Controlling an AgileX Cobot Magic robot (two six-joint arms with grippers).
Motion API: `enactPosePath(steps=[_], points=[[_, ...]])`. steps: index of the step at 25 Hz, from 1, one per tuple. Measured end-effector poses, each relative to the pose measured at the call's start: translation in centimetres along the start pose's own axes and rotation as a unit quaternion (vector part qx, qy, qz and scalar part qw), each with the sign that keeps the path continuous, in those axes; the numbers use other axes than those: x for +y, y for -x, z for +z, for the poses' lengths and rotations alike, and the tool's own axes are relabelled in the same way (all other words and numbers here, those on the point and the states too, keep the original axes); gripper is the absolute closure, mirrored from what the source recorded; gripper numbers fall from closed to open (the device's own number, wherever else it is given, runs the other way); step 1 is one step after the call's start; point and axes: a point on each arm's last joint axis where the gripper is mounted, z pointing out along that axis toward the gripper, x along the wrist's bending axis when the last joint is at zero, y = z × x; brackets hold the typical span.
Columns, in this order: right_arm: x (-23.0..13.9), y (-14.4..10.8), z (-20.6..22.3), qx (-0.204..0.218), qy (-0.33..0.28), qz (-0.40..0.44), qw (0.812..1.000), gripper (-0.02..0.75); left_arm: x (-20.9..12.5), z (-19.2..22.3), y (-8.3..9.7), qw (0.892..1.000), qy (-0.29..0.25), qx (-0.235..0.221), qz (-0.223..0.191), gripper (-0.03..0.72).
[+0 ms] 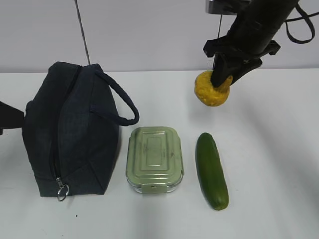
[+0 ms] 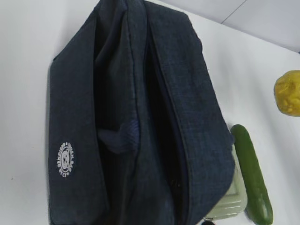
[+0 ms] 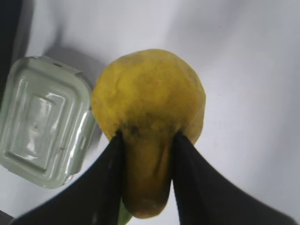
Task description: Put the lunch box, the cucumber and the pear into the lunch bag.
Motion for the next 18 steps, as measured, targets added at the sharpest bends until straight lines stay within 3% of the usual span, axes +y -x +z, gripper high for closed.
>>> enactPosePath(steps=[6, 9, 13, 18], points=[[0.2, -0.6, -0.1, 0.031, 0.007, 0.010, 0.999, 0.487, 0.4, 3.1, -1.8, 0.999, -0.049, 0.007, -0.020, 0.357], [0.2, -0.9, -0.1, 0.049, 0.011, 0.011, 0.999, 0.487, 0.5, 3.8, -2.2, 0.998, -0.056, 0.010, -0.025, 0.456], [0.5, -1.9, -0.3, 0.104, 0.025, -0.005, 0.994, 0.487, 0.6, 3.9, -2.2, 0.999, -0.051, 0.002, -0.010, 0.658], [1.0, -3.4, -0.8, 0.191, 0.055, -0.020, 0.980, 0.487, 1.1, 4.1, -1.5, 0.999, -0.027, -0.027, -0.022, 0.698]])
